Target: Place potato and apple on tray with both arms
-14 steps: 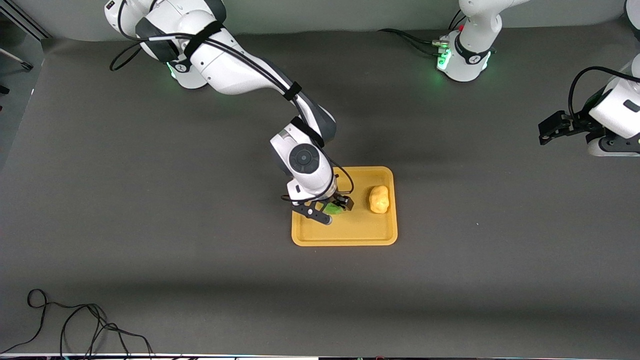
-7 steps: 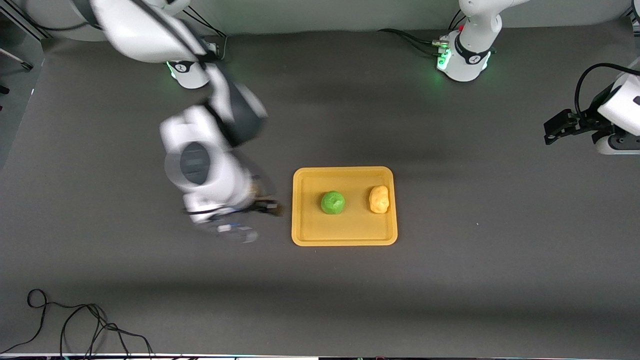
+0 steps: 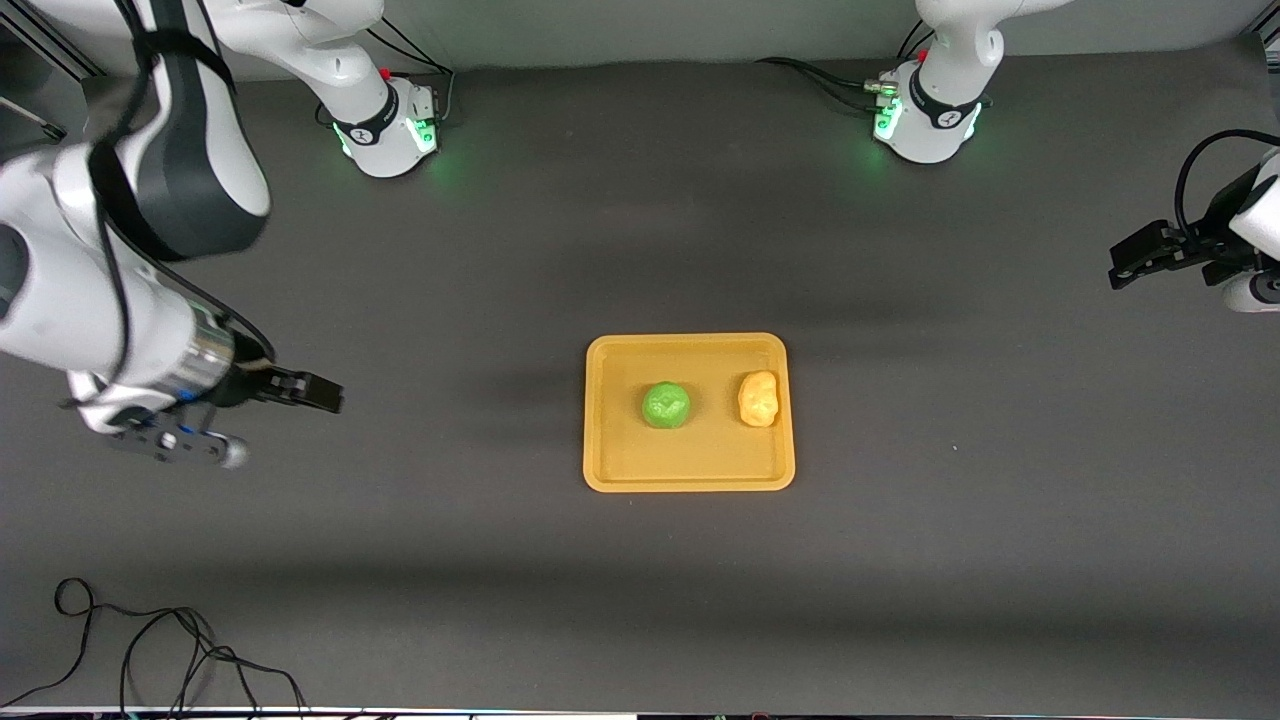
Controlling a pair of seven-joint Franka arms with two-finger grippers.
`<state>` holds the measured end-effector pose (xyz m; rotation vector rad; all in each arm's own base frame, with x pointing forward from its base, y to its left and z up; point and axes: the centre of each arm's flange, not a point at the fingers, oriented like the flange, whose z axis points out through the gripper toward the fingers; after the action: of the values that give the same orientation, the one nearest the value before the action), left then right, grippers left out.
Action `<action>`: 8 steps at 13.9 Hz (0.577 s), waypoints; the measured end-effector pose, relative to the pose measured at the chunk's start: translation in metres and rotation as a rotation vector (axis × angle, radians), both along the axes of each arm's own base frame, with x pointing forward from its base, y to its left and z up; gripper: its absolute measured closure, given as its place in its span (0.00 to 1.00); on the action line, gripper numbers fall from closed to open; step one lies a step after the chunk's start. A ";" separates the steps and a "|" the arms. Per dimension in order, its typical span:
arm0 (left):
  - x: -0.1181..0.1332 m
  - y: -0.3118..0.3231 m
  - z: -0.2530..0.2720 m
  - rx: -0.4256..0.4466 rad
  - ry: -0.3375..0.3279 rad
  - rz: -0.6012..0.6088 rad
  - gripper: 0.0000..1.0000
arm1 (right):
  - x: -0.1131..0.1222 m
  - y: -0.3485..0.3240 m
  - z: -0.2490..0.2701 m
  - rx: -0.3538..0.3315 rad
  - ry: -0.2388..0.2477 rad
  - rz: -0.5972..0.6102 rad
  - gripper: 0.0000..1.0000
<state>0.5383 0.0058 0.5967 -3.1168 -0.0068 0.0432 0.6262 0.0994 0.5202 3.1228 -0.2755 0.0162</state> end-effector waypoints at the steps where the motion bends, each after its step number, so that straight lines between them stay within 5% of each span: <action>1: 0.000 -0.004 0.000 -0.002 0.000 -0.008 0.00 | -0.011 -0.011 0.008 -0.017 -0.023 0.021 0.00; 8: 0.003 -0.020 -0.007 -0.005 -0.006 -0.038 0.00 | -0.066 -0.139 0.048 -0.002 0.033 0.109 0.00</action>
<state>0.5413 -0.0138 0.5899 -3.1209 0.0531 0.0324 0.5601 -0.0395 0.5684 3.1291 -0.1053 -0.0350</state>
